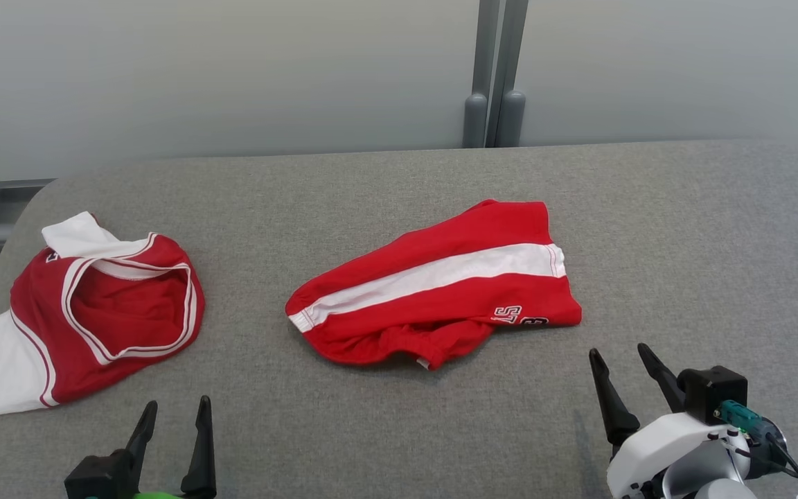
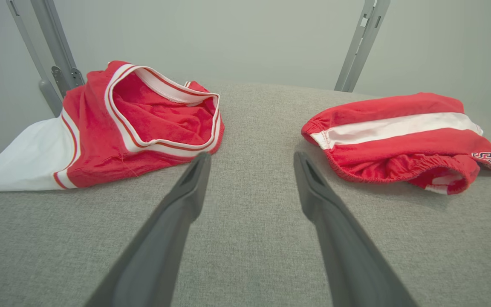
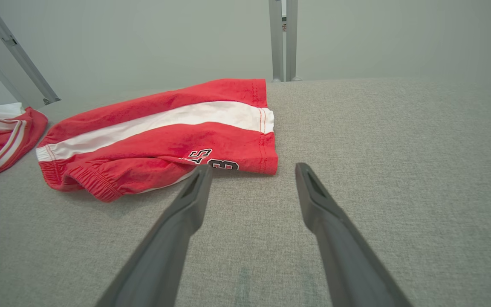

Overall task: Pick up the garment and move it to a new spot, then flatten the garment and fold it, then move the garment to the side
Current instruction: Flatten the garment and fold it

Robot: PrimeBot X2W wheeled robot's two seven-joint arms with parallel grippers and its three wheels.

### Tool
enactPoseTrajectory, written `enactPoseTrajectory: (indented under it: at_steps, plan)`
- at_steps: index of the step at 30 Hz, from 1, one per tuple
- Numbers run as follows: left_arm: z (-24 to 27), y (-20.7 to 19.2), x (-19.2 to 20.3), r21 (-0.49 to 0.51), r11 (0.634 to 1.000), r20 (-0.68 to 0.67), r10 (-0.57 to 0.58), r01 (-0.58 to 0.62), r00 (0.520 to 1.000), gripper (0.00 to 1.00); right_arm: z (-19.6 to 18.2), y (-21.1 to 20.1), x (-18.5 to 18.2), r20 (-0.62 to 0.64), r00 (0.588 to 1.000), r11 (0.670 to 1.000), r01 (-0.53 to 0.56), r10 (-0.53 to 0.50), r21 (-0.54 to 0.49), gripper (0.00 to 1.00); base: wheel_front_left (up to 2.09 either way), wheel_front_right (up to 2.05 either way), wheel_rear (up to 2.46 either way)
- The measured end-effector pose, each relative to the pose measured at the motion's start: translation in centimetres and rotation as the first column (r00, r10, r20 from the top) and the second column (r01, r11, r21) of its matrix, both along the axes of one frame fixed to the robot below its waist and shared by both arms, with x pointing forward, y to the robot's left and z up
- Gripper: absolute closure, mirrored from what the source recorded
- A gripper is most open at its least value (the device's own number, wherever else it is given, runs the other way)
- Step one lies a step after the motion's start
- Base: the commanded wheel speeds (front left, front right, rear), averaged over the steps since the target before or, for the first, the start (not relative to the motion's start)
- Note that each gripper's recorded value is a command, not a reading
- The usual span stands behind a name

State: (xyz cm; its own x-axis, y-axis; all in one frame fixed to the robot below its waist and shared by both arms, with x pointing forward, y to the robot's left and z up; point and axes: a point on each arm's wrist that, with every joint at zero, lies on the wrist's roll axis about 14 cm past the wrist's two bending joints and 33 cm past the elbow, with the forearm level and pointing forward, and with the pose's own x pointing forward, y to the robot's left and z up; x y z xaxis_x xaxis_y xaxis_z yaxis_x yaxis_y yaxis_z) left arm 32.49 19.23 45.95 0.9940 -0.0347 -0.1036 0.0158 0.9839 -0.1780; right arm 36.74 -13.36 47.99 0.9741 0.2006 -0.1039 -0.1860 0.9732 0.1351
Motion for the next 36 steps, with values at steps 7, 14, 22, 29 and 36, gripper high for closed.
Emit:
enactPoseTrajectory:
  at_steps: [7,14,22,29,36]
  plan:
    - [0.0,-0.4,0.1,-0.012,1.000,-0.009,-0.003,0.003,1.000,0.00,-0.2,0.1,0.0,-0.011,1.000,1.000,-0.003,0.003,-0.001,0.00,0.00,0.00,0.00]
    - [0.1,-1.8,1.2,-0.051,0.996,-0.043,-0.074,0.072,0.996,0.00,-0.1,0.6,1.1,-0.064,0.998,1.000,-0.022,0.022,0.004,0.00,0.00,0.00,0.00]
    - [-1.4,-5.2,5.0,-0.170,0.972,-0.255,-0.204,0.164,0.945,0.00,1.4,-1.3,6.5,-0.197,0.980,0.997,-0.018,0.002,-0.082,0.00,0.00,0.00,0.00]
    - [-2.1,-7.4,8.7,-0.217,0.961,-0.365,-0.244,0.172,0.898,0.00,1.4,-1.3,11.2,-0.312,0.950,0.992,-0.047,0.009,-0.114,0.00,0.00,0.00,0.00]
    - [-4.4,-8.6,10.4,-0.232,0.957,-0.471,-0.265,0.172,0.841,0.00,-2.2,-0.8,13.9,-0.436,0.899,0.982,-0.114,0.036,-0.152,0.00,0.00,0.00,0.00]
